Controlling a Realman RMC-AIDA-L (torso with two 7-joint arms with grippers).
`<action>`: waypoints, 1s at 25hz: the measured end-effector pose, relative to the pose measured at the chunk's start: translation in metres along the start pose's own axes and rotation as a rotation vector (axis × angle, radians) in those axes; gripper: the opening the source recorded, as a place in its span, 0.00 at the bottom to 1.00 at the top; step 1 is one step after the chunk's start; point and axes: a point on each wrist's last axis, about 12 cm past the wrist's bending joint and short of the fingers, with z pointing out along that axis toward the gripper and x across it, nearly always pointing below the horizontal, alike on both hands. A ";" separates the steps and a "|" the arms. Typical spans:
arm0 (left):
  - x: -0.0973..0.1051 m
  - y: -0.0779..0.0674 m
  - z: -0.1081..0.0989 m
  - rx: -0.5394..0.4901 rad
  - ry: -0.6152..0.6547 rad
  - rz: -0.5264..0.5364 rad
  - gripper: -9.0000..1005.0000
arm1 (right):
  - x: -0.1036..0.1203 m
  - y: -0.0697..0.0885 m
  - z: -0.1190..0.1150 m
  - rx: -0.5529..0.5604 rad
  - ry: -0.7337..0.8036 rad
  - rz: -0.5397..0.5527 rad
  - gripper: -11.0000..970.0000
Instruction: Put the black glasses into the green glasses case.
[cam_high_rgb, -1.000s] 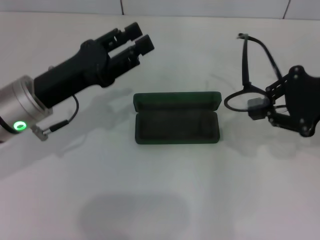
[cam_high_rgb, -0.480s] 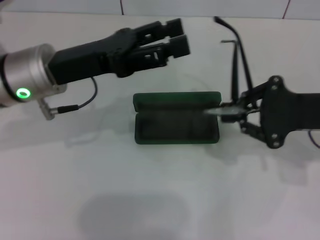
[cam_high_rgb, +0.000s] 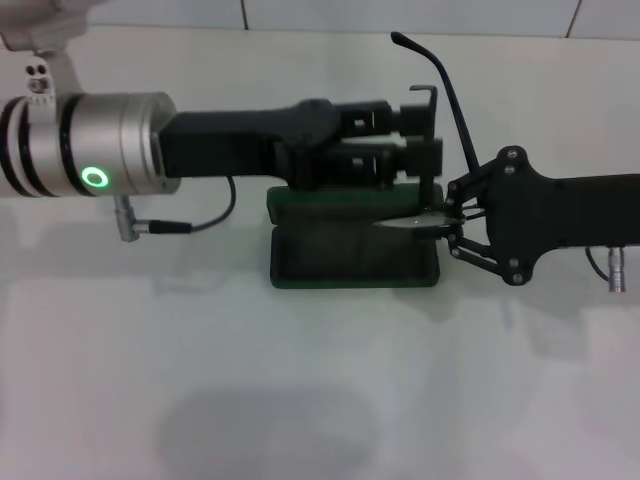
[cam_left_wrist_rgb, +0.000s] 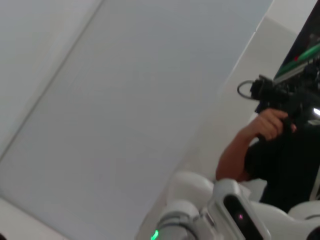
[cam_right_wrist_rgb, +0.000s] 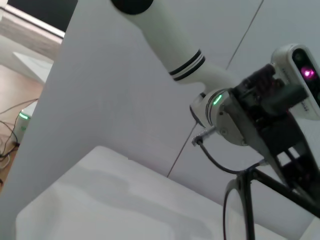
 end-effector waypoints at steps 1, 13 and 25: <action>0.001 0.000 0.002 0.002 0.014 -0.011 0.83 | 0.000 -0.001 0.001 -0.002 0.003 -0.006 0.12; 0.008 0.001 0.010 0.016 0.073 -0.045 0.83 | -0.001 -0.003 0.004 -0.010 0.003 -0.017 0.12; 0.013 0.006 -0.016 -0.116 0.006 -0.038 0.83 | -0.008 0.010 -0.005 -0.039 -0.063 -0.052 0.12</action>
